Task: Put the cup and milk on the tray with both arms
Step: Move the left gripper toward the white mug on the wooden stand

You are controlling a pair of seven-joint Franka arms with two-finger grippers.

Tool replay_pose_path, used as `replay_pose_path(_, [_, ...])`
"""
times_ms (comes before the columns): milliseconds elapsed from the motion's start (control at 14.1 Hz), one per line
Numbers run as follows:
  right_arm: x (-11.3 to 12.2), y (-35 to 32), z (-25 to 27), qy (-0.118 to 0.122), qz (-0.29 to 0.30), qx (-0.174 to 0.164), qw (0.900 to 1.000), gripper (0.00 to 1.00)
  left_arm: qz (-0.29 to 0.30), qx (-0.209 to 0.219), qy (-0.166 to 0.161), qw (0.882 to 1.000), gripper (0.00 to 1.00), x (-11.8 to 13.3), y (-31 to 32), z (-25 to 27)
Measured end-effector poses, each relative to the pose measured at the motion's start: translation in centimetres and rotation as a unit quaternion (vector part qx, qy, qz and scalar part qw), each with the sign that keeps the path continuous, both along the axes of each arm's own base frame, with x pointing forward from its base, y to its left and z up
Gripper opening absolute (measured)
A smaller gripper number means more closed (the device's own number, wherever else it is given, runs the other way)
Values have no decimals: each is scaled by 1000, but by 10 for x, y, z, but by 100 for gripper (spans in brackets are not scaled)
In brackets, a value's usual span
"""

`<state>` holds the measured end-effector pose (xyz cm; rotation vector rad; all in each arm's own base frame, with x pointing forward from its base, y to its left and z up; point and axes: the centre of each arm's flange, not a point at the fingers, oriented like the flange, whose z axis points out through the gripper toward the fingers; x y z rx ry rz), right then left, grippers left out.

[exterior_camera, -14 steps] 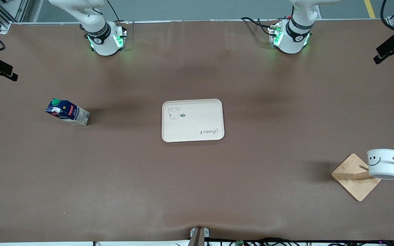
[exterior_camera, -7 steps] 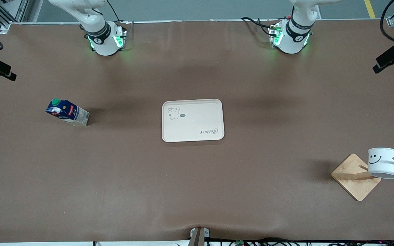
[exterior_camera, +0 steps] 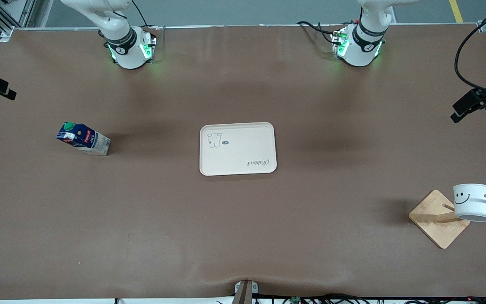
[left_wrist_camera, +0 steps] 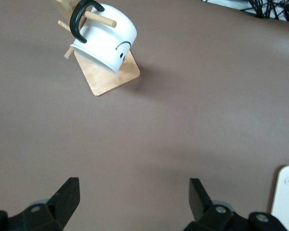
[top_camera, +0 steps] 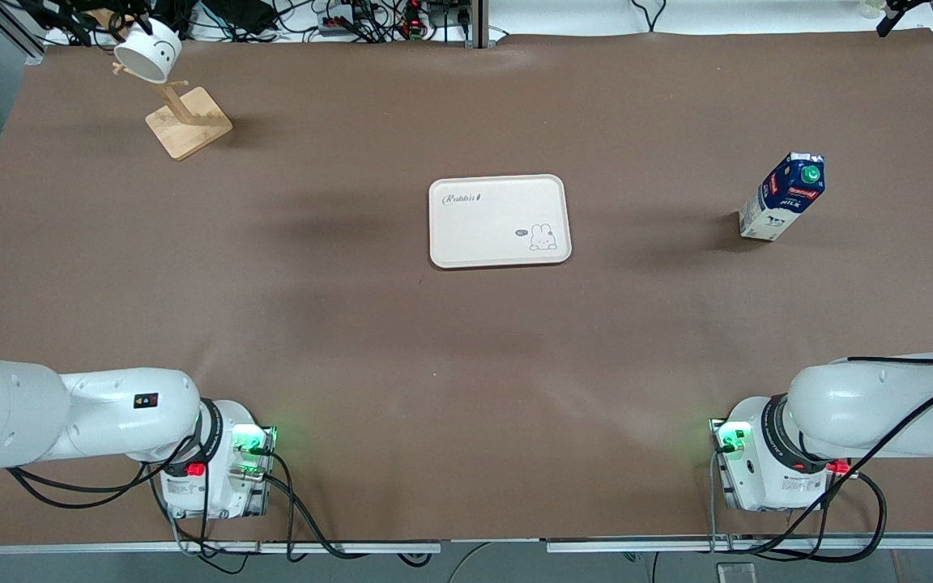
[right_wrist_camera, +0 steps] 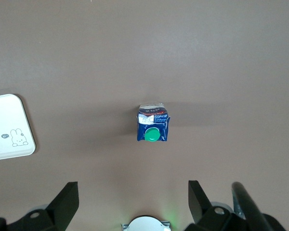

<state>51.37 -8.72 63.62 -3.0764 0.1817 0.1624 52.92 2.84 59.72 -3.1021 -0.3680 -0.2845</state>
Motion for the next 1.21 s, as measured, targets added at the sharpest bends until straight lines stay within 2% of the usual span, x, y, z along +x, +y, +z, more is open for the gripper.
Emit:
replay_pose_path(142, [0,0,0,1,0,0,1000,100,8,2,-25,1000,100,-5,8,-13])
replay_pose_path(498, [-1,0,0,2,0,1,1000,100,19,6,-58,998,100,-22,19,-17])
replay_pose_path(783, [-2,0,-1,7,0,2,1000,100,18,8,-85,996,100,-35,18,-44])
replay_pose_path(1209, [-2,-1,-2,8,-1,2,1000,100,14,7,-92,996,100,-43,-5,-57])
